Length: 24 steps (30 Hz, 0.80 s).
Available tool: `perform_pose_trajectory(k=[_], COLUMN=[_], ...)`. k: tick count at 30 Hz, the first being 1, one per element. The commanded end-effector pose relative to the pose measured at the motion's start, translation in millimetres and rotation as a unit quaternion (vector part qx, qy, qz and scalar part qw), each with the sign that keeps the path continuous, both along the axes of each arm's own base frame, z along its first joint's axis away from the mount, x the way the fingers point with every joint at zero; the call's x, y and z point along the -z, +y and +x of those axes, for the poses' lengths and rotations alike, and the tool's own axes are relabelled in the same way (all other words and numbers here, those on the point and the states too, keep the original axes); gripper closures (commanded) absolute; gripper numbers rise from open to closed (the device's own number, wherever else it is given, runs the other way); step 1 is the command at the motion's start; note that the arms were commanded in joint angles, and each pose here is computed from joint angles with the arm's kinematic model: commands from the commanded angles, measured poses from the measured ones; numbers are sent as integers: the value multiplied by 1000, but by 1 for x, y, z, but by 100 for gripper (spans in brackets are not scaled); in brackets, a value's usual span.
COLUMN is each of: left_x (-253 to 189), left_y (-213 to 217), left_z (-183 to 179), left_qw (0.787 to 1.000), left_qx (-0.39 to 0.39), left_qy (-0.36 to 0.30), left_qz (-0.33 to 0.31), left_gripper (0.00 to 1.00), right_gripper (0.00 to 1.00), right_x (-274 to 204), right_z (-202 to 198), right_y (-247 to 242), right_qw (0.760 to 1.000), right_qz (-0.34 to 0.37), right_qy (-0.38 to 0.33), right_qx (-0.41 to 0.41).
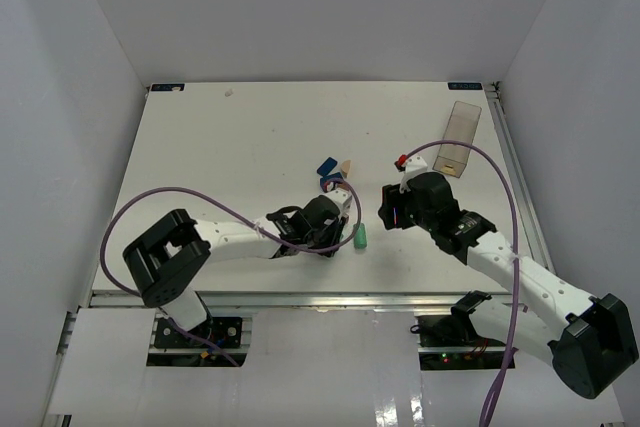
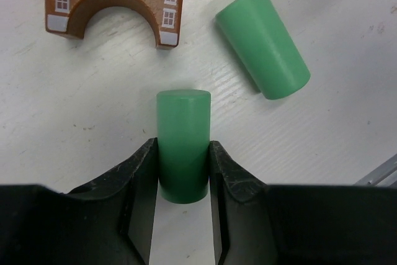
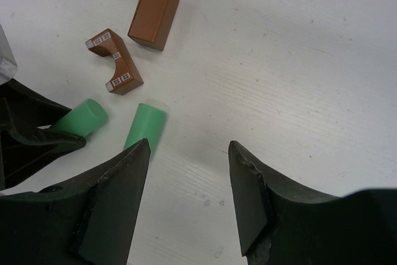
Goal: Build the wood block tower
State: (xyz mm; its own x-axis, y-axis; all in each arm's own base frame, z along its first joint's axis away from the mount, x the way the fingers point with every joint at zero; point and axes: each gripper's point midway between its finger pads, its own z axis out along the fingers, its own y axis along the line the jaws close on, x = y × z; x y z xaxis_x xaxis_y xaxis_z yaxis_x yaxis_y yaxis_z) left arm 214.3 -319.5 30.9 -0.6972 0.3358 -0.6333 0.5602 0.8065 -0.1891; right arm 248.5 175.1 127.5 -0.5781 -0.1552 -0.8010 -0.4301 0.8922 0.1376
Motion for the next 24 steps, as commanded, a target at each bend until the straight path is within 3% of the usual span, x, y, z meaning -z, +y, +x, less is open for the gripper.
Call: perform_pose_trajectory(k=[1,6,9,10,11,18,24], left_x=[-44,-91,-131,-120,-139,-138,-137], left_y=[5,13,15,17,15,19,16], left_z=[1,-5,-23,-29,-36,-46,-49], left_qw=[998,988,962,964,952,948,945], left_qx=[-14,1,49,65,84,112,125], left_qy=[-38,-97,-157,-148,-165,-170,-171], left_qz=[-49,-123,-218,-210,-244,-243,-249], left_gripper=[100,100,100,100,100,100,100], right_gripper=[39,34,33,32,31,20,20], right_x=[-19,-42,-57,-62,-67,-93,-90], right_z=[-5,-24,-42,-46,-50,-68,-74], right_y=[18,49,75,80,88,114,126], right_qw=[998,988,970,965,958,923,912], right_qz=[42,103,160,174,192,268,282], right_qy=[-15,-5,17,20,29,33,60], right_qx=[-37,-119,-184,-196,-210,-273,-291])
